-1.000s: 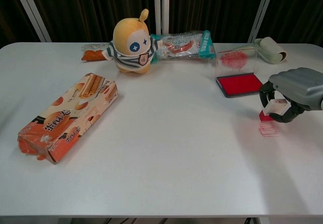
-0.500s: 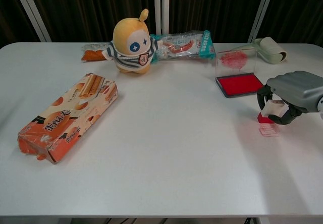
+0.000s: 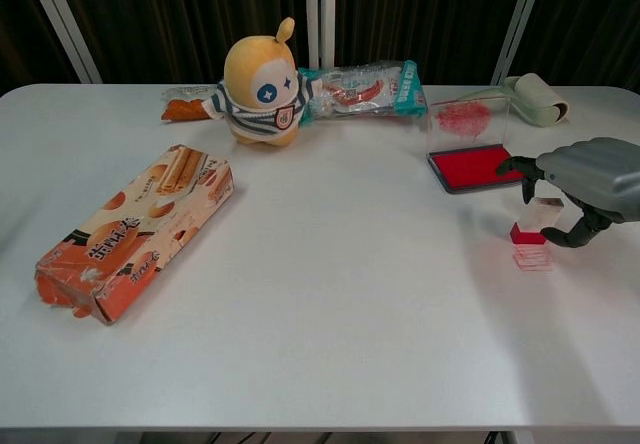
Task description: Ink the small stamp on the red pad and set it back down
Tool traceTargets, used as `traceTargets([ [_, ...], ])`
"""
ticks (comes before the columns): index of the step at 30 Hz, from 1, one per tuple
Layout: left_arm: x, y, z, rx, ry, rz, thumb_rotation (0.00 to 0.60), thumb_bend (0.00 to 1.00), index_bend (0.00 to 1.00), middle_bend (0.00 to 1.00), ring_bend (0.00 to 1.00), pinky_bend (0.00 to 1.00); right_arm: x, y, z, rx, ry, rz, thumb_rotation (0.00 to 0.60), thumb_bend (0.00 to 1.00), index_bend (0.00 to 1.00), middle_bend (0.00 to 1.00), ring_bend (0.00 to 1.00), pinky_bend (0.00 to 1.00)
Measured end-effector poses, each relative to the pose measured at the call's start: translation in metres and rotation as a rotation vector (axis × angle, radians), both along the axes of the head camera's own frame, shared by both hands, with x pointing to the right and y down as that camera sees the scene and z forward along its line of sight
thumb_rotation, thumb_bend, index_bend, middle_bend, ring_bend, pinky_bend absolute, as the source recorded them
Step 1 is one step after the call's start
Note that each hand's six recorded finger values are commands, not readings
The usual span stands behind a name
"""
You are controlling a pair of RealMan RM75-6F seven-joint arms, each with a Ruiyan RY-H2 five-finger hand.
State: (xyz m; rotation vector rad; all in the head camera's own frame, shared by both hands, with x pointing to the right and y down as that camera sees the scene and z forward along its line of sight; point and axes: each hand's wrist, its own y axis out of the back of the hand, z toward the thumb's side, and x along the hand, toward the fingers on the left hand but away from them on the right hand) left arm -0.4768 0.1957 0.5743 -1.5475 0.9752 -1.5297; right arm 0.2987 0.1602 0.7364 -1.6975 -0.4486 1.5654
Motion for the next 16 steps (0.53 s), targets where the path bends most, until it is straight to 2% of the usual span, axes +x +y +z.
traceTargets([
  [4,-0.001,0.000,0.000,-0.001,0.000,-0.003,0.398,0.12,0.10,0.18,0.12,0.21,0.015,-0.003,-0.029,0.067,-0.002,0.021,0.600,0.26,0.03,0.24,0.80,0.97],
  [7,0.001,0.000,-0.002,-0.002,0.002,-0.001,0.398,0.12,0.10,0.18,0.12,0.21,0.032,-0.005,-0.060,0.159,-0.014,0.049,0.600,0.23,0.08,0.27,0.80,0.97],
  [8,0.001,-0.001,-0.002,-0.001,0.003,0.000,0.398,0.12,0.10,0.18,0.12,0.21,0.039,-0.006,-0.074,0.205,-0.025,0.063,0.600,0.22,0.10,0.28,0.78,0.96],
  [9,0.002,-0.001,-0.003,0.002,0.004,0.001,0.397,0.12,0.10,0.18,0.12,0.21,0.045,-0.006,-0.085,0.243,-0.035,0.074,0.600,0.21,0.11,0.27,0.67,0.90],
  [10,0.002,-0.002,-0.004,0.005,0.004,0.002,0.396,0.12,0.10,0.18,0.12,0.21,0.050,-0.006,-0.096,0.284,-0.047,0.085,0.600,0.19,0.09,0.25,0.55,0.83],
  [11,0.003,-0.003,-0.005,0.009,0.004,0.003,0.395,0.12,0.10,0.18,0.12,0.21,0.057,-0.005,-0.110,0.340,-0.066,0.102,0.600,0.16,0.05,0.17,0.33,0.64],
  [12,0.003,-0.004,-0.006,0.012,0.004,0.004,0.394,0.12,0.10,0.18,0.12,0.21,0.063,-0.004,-0.121,0.382,-0.080,0.116,0.600,0.13,0.01,0.08,0.13,0.39],
  [13,0.003,-0.005,-0.006,0.014,0.004,0.005,0.396,0.12,0.10,0.18,0.12,0.21,0.070,-0.002,-0.131,0.422,-0.092,0.129,0.600,0.11,0.00,0.03,0.03,0.20],
  [14,0.004,-0.005,-0.006,0.017,0.006,0.006,0.396,0.12,0.10,0.18,0.12,0.21,0.081,0.003,-0.143,0.468,-0.099,0.149,0.600,0.09,0.00,0.00,0.00,0.05],
  [15,0.004,-0.005,-0.006,0.019,0.008,0.008,0.395,0.12,0.10,0.18,0.12,0.21,0.090,0.007,-0.149,0.493,-0.098,0.167,0.600,0.08,0.00,0.00,0.00,0.00],
  [16,0.005,-0.005,-0.006,0.021,0.009,0.010,0.397,0.12,0.10,0.18,0.12,0.21,0.097,0.011,-0.154,0.510,-0.093,0.185,0.600,0.07,0.00,0.00,0.00,0.00],
])
